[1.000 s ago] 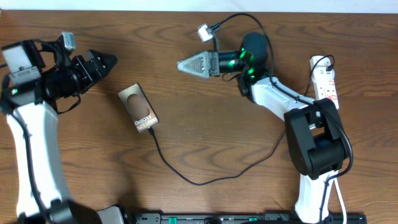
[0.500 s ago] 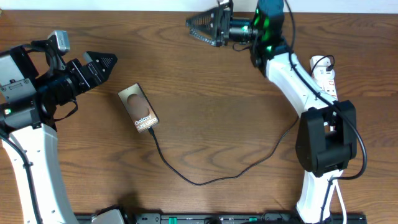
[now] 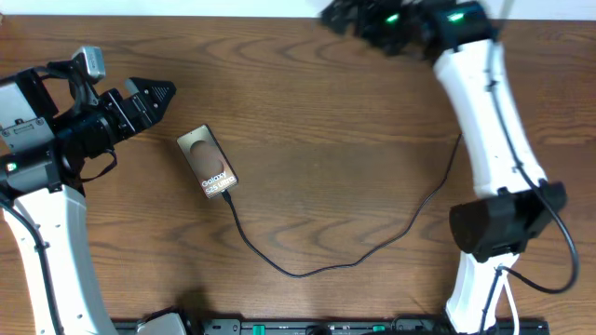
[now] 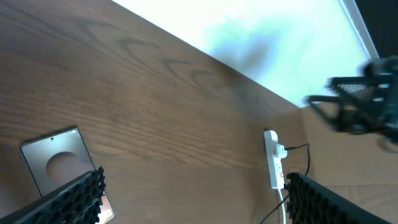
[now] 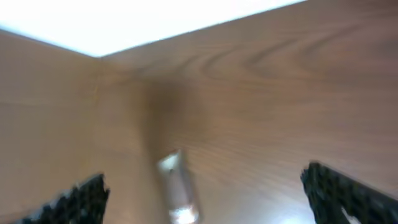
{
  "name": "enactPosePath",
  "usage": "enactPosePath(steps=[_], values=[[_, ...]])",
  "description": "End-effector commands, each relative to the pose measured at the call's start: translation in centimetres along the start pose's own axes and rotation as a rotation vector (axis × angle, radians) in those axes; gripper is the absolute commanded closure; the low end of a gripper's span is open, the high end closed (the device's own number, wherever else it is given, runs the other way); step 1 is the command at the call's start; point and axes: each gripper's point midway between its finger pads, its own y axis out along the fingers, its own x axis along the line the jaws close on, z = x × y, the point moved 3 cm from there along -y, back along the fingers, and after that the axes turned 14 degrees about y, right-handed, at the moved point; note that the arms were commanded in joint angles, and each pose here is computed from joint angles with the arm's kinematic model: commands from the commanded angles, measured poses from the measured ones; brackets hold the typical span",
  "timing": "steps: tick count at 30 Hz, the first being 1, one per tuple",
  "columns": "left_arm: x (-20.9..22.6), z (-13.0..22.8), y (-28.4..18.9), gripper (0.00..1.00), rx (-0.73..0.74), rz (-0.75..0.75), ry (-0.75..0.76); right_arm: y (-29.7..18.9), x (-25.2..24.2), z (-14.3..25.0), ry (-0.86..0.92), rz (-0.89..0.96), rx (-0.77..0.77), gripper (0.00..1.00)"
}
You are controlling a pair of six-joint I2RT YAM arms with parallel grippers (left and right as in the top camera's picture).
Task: Plug charger to phone and switch on socket
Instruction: 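Move the right gripper over to the white power strip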
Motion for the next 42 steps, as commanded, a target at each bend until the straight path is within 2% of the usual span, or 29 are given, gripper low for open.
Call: enactPosePath(steps=[1, 5, 8, 14, 17, 22, 32, 36, 42], values=[[-0.3, 0.0, -0.1, 0.09, 0.000, 0.012, 0.020, -6.0, -4.6, -6.1, -0.064, 0.212, -0.242, 0.01], [-0.3, 0.0, -0.1, 0.09, 0.000, 0.012, 0.022, -11.2, -10.3, -9.4, 0.022, 0.283, -0.298, 0.01], [-0.3, 0.1, -0.1, 0.09, 0.000, 0.012, 0.022, -14.5, -14.3, -10.9, 0.046, 0.254, -0.288, 0.01], [-0.2, 0.1, 0.0, 0.09, 0.002, 0.013, 0.020, -19.5, -20.5, -11.9, 0.019, 0.144, -0.255, 0.01], [-0.2, 0.1, 0.0, 0.09, 0.003, 0.013, 0.019, -20.4, -23.5, -11.6, 0.015, 0.167, -0.232, 0.01], [-0.2, 0.1, 0.0, 0.09, 0.003, 0.012, 0.019, -18.2, -27.4, -10.4, -0.014, 0.195, -0.113, 0.01], [-0.2, 0.1, 0.0, 0.09, 0.003, 0.012, 0.019, -11.4, -32.7, -8.6, 0.093, 0.218, 0.069, 0.01], [-0.2, 0.1, 0.0, 0.09, 0.003, 0.012, 0.019, -10.1, -34.3, -7.7, 0.134, 0.228, 0.119, 0.01], [-0.2, 0.1, 0.0, 0.09, 0.003, 0.012, 0.019, -9.7, -36.6, -6.7, 0.164, 0.334, 0.170, 0.02]])
